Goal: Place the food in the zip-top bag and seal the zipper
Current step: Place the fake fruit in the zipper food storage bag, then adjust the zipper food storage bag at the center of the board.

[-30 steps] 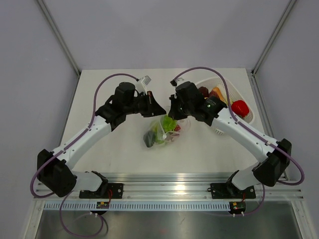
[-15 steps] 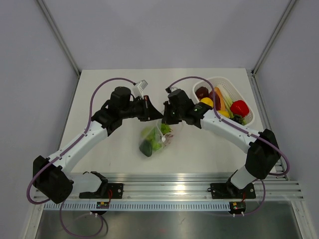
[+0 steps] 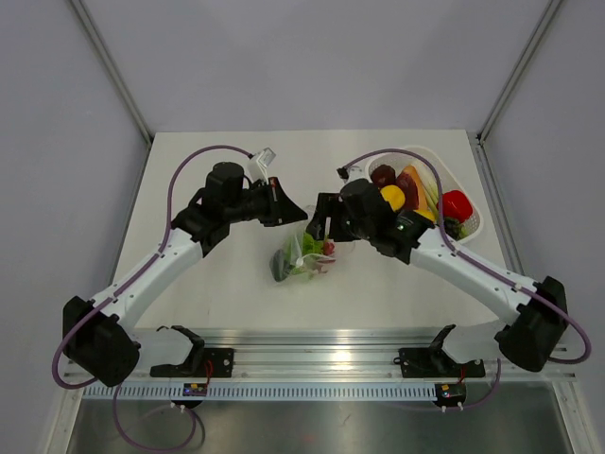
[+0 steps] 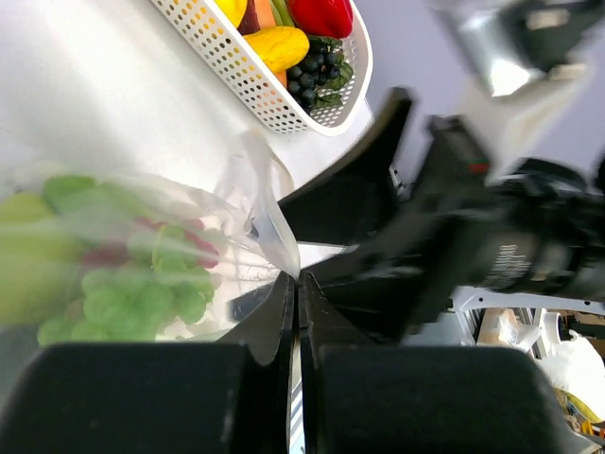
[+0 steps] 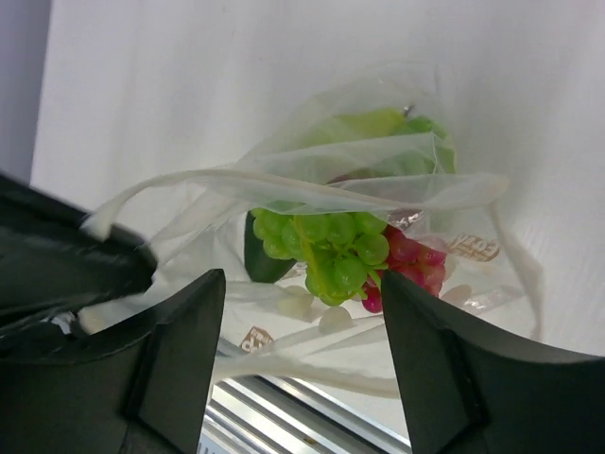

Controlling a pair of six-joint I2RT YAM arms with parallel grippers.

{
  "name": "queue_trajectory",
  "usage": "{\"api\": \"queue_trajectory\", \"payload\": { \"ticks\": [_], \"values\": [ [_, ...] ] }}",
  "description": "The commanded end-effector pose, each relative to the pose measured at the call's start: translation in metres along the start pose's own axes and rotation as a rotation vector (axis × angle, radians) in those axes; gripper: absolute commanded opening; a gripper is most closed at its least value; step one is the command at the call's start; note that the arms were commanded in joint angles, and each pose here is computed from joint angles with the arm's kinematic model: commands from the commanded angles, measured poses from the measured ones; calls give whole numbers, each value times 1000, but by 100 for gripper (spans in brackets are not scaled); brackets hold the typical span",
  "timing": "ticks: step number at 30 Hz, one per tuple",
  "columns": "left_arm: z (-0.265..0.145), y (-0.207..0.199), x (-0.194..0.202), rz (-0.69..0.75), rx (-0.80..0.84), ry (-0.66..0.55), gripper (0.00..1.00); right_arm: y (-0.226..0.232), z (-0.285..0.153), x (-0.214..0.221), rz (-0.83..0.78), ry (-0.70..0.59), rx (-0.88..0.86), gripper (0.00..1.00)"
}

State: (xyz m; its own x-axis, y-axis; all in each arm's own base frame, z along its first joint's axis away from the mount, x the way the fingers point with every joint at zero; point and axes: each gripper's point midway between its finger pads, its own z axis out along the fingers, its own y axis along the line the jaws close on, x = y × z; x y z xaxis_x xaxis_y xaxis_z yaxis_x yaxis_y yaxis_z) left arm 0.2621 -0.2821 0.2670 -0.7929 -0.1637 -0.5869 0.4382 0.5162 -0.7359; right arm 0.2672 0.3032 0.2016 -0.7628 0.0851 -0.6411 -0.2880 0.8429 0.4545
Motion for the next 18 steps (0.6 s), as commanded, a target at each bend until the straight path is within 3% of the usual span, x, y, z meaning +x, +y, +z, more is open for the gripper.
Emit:
{"api": "queue_trajectory", "payload": {
  "ticks": [1,6,12,18],
  "values": [
    [-4,-19,-21,51,72,-76,0,-4,-41,-34,44,-194,30,76],
    [-4,-20,-21,49,76,-80,0,-38,-50,-24,139,-265,126,87],
    [-6,-24,-23,53,85,-84,0,-67,-24,9,198,-180,243,98],
    [-9,-25,-22,57,86,-83,0,-76,5,29,251,-147,256,94]
  ]
}}
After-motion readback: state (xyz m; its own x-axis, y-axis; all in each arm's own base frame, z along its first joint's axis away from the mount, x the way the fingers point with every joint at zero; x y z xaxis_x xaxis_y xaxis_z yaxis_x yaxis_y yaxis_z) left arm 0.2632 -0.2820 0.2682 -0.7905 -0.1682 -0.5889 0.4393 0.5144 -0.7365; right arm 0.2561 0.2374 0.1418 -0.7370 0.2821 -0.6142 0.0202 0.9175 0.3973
